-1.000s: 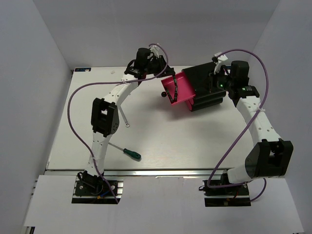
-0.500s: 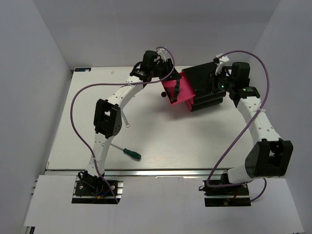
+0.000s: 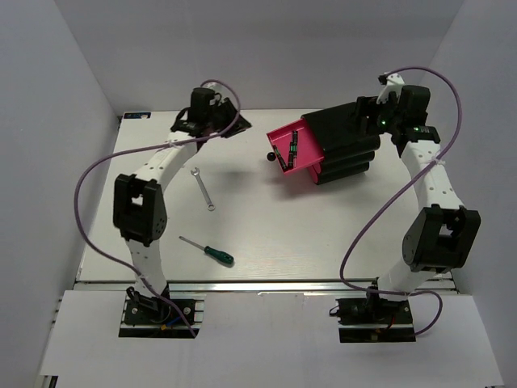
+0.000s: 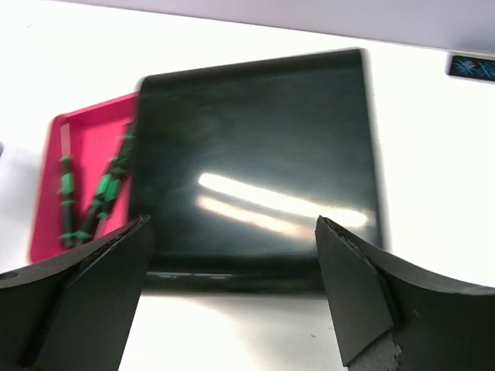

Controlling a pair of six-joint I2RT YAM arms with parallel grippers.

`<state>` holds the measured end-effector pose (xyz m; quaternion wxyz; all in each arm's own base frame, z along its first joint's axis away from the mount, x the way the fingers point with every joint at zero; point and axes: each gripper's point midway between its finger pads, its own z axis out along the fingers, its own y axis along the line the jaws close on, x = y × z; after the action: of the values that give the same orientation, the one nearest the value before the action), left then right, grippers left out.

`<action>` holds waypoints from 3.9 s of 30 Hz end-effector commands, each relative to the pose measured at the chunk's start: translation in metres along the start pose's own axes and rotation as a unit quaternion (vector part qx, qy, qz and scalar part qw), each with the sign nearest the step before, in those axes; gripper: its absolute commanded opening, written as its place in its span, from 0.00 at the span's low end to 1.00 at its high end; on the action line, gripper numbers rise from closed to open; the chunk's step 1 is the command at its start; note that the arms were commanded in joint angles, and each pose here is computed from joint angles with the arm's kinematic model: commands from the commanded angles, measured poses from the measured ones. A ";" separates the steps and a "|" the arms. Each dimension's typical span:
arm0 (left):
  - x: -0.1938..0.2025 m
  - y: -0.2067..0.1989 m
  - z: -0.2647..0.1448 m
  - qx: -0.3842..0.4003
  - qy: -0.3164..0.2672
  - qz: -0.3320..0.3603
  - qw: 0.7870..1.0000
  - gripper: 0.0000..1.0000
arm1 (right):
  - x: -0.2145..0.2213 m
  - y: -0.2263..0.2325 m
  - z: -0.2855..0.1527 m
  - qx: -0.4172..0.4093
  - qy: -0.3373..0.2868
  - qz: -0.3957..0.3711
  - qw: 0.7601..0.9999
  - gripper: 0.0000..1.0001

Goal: Sort the tools into containers

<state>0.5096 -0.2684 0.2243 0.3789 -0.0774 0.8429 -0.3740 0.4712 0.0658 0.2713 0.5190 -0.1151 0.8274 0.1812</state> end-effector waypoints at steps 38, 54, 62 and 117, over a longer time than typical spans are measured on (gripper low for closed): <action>0.100 -0.030 0.075 0.176 0.139 -0.068 0.972 0.53 | 0.046 -0.069 0.060 -0.098 0.042 0.080 0.991 0.48; 0.074 -0.059 0.110 0.187 0.117 -0.085 0.972 0.51 | 0.054 -0.072 0.060 -0.083 0.054 0.092 0.991 0.42; 0.077 -0.068 0.125 0.204 0.119 -0.100 0.967 0.51 | 0.057 -0.073 0.061 -0.081 0.058 0.094 0.991 0.42; 0.112 -0.068 0.111 0.215 0.145 -0.135 0.956 0.67 | 0.066 -0.078 0.064 -0.066 0.072 0.109 0.989 0.43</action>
<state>0.5028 -0.4118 0.1209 0.1936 -0.0855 0.7894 -0.5762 0.5388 0.0096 0.2021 0.4774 -0.0803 0.8329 0.2682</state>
